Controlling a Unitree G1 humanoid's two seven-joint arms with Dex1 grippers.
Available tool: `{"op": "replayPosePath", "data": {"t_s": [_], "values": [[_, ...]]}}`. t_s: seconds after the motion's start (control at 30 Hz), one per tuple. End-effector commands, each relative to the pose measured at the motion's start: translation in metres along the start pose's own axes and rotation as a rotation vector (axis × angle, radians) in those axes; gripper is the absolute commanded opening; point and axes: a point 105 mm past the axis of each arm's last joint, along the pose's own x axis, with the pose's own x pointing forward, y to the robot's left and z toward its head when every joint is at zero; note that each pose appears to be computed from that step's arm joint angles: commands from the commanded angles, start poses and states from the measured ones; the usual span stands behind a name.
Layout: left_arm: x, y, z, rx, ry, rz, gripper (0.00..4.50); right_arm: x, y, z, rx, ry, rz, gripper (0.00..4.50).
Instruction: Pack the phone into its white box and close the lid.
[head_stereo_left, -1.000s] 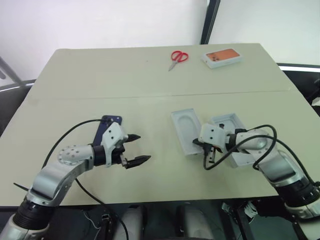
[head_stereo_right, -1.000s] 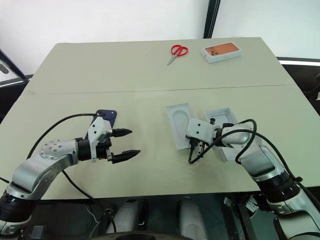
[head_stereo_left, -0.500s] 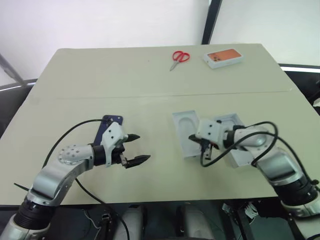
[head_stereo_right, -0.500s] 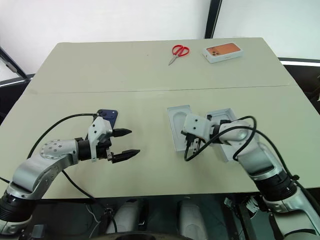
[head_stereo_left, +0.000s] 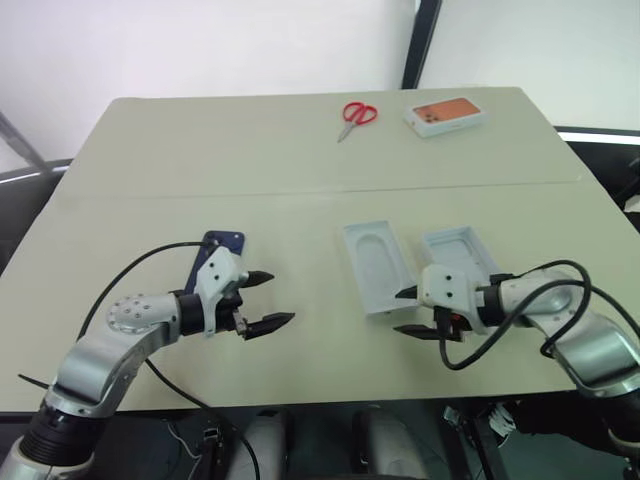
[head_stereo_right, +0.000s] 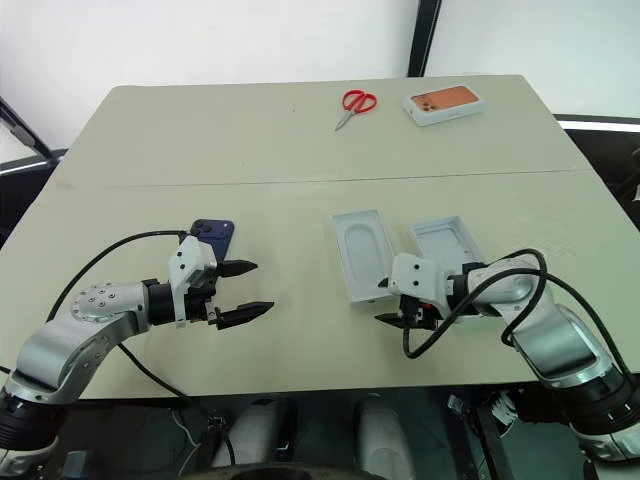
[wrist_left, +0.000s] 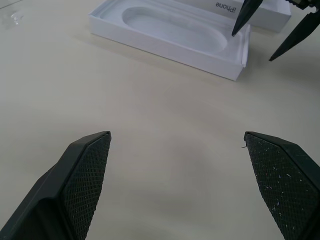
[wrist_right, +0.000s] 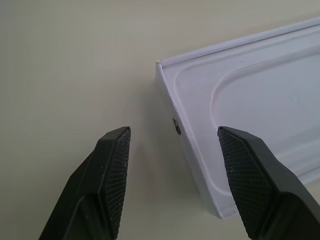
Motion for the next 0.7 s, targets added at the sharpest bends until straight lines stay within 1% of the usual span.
{"op": "replayPosePath", "data": {"t_s": [0.03,0.17,0.33,0.43,0.57,0.7], "values": [[-0.002,0.0,0.01,0.04,-0.02,-0.001,4.5,0.002,-0.002,0.005,-0.04,-0.012,-0.015,2.08],[-0.001,0.001,0.011,0.041,-0.021,0.0,4.5,0.007,-0.002,0.011,-0.067,-0.036,-0.011,0.05],[-0.002,0.002,0.011,0.043,-0.018,0.004,4.5,0.015,0.003,0.027,-0.173,-0.075,0.009,0.05],[-0.002,0.003,0.01,0.043,-0.016,0.009,4.5,0.021,0.013,0.041,-0.212,-0.114,0.051,0.05],[-0.003,0.004,0.01,0.042,-0.015,0.014,4.5,0.029,0.021,0.047,-0.27,-0.107,0.067,0.05],[-0.004,0.006,0.01,0.039,-0.016,0.023,4.5,0.033,0.019,0.045,-0.258,-0.079,0.07,0.05]]}}
